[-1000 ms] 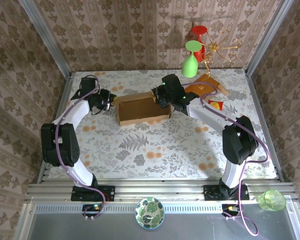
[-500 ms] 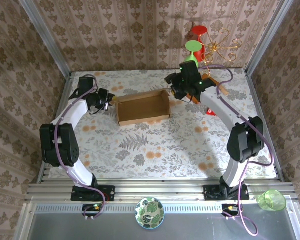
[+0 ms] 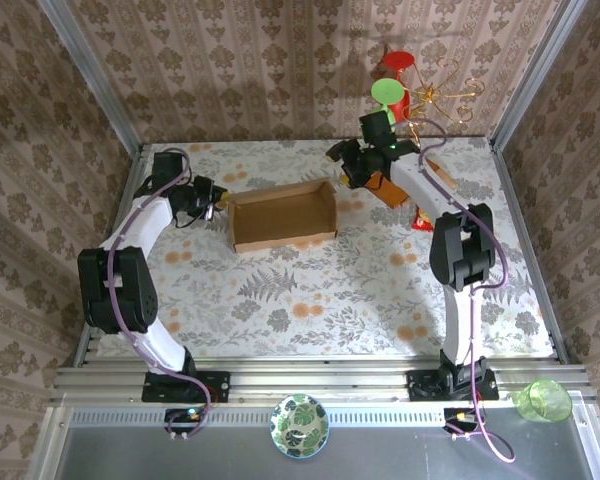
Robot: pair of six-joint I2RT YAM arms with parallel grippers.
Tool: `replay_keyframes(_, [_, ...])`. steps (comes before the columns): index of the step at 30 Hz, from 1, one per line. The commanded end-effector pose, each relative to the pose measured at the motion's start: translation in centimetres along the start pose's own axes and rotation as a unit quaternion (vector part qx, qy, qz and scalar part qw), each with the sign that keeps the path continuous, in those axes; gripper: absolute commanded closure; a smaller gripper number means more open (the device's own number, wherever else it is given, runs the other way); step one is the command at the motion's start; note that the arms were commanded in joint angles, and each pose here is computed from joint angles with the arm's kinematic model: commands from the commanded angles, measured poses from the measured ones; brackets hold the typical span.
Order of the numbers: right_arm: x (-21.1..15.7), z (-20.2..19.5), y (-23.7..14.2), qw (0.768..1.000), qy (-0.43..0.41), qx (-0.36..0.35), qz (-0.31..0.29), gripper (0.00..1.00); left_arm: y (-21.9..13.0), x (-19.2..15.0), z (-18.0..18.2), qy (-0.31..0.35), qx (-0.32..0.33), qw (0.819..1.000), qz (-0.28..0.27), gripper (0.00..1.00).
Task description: Fold the paper box
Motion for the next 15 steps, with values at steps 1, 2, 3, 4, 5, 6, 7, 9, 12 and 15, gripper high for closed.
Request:
replay_keyframes(1, [-3.1, 2.3, -0.1, 0.998, 0.010, 0.019, 0.053, 0.36, -0.3, 0.2, -1.0, 0.017, -0.007, 1.000, 0.001, 0.90])
replay_keyframes(2, [-3.6, 2.6, 0.0, 0.998, 0.013, 0.022, 0.058, 0.36, -0.2, 0.2, -1.0, 0.017, -0.008, 1.000, 0.002, 0.90])
replay_keyframes(3, [-4.2, 3.0, 0.0, 0.998, 0.017, 0.026, 0.062, 0.36, -0.2, 0.3, -1.0, 0.017, -0.007, 1.000, 0.002, 0.90])
replay_keyframes(4, [-4.5, 3.1, 0.1, 0.997, 0.024, 0.030, 0.065, 0.36, -0.2, 0.2, -1.0, 0.017, -0.008, 1.000, 0.002, 0.90])
replay_keyframes(5, [-4.6, 3.3, 0.2, 0.997, 0.029, 0.038, 0.065, 0.36, -0.2, 0.2, -1.2, 0.017, -0.010, 1.000, 0.003, 0.90])
replay_keyframes(6, [-4.8, 3.3, 0.4, 0.996, 0.037, 0.041, 0.066, 0.36, -0.2, 0.2, -1.1, 0.017, -0.010, 1.000, 0.003, 0.90])
replay_keyframes(7, [-4.8, 3.2, 0.5, 0.996, 0.044, 0.042, 0.068, 0.36, -0.2, 0.2, -1.2, 0.018, -0.010, 1.000, 0.003, 0.90])
replay_keyframes(9, [-4.7, 3.0, 0.6, 0.996, 0.044, 0.039, 0.066, 0.36, -0.2, 0.2, -1.1, 0.018, -0.010, 1.000, 0.003, 0.90])
replay_keyframes(12, [-4.3, 2.7, 0.3, 0.997, 0.036, 0.029, 0.062, 0.37, -0.4, 0.2, -1.0, 0.019, -0.008, 1.000, 0.002, 0.90])
replay_keyframes(15, [-4.1, 2.0, -0.6, 0.998, 0.017, 0.008, 0.054, 0.38, -0.5, 0.2, -0.9, 0.026, -0.004, 1.000, -0.001, 0.90])
Point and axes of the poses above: each hand's point on the last joint's axis, 136 mm out from that joint toward the fingers, its own y axis out along the fingers, its own z axis along the line the jaws close on, x = y × z, the point moved 4 cm from there along -y, back along the fingers, and after that the axes turned 8 degrees about -y, right-handed, at the moved point
